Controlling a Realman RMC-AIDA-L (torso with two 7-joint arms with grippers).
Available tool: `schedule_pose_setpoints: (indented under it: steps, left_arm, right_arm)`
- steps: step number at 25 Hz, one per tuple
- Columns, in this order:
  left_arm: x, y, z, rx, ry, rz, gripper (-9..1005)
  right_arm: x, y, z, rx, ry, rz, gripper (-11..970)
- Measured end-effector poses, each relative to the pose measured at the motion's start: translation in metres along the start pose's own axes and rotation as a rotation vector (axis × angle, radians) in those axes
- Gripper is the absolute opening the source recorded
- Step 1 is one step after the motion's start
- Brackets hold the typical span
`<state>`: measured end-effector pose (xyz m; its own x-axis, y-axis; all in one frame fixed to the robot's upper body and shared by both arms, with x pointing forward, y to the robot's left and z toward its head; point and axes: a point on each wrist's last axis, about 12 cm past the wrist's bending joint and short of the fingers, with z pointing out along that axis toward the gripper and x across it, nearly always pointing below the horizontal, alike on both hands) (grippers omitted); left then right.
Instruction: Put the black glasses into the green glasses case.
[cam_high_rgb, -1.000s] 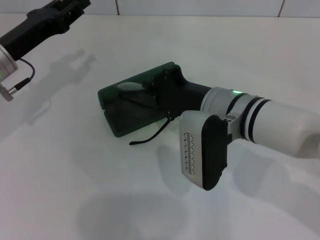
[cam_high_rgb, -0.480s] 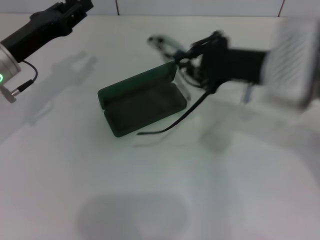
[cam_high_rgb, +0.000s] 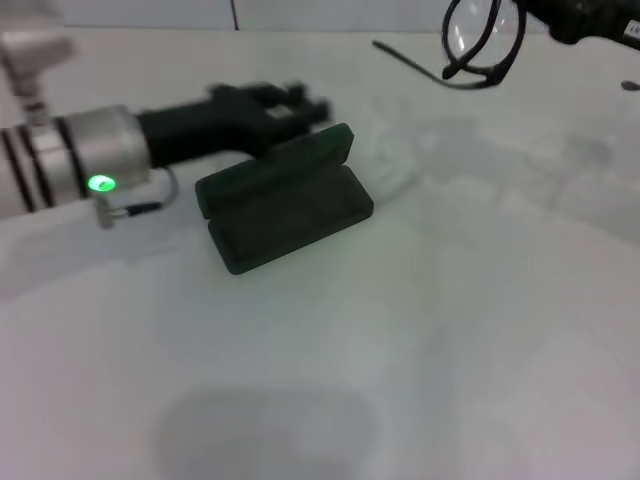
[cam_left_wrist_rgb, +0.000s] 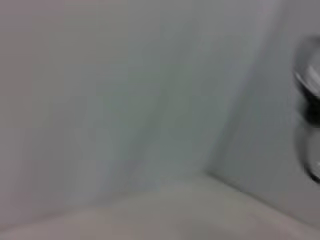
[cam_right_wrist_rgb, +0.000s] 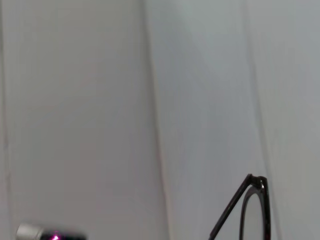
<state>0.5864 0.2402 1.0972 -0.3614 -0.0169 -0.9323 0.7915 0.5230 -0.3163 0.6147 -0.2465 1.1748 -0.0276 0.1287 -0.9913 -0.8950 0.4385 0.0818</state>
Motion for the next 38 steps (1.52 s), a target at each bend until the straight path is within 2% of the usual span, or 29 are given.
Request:
schedule_pose_setpoints:
  steps: [3,7,14,27,33,38]
  left_arm:
    - [-0.002,-0.019,0.024,0.147,0.102,0.056,470]
    - [-0.008,-0.036,0.040,0.271,0.138,0.098,471]
    - [-0.023,-0.048,0.037,0.400,0.083,0.128,472]
    - [-0.035,-0.046,0.034,0.389,-0.004,0.122,471]
    - [-0.035,-0.038,0.025,0.332,-0.057,0.089,471]
    - [-0.033,-0.035,0.020,0.310,-0.077,0.072,472]
  right_arm:
    - [0.002,0.000,0.001,0.020,-0.009,0.010,101]
    - [0.008,-0.003,0.005,0.044,0.038,0.044,101]
    - [0.017,-0.005,0.002,0.075,0.094,0.074,101]
    - [0.040,0.015,0.027,-0.070,0.278,0.045,101]
    - [0.036,0.015,0.018,-0.083,0.255,0.058,101]
    - [0.037,0.019,0.017,-0.139,0.309,0.071,100]
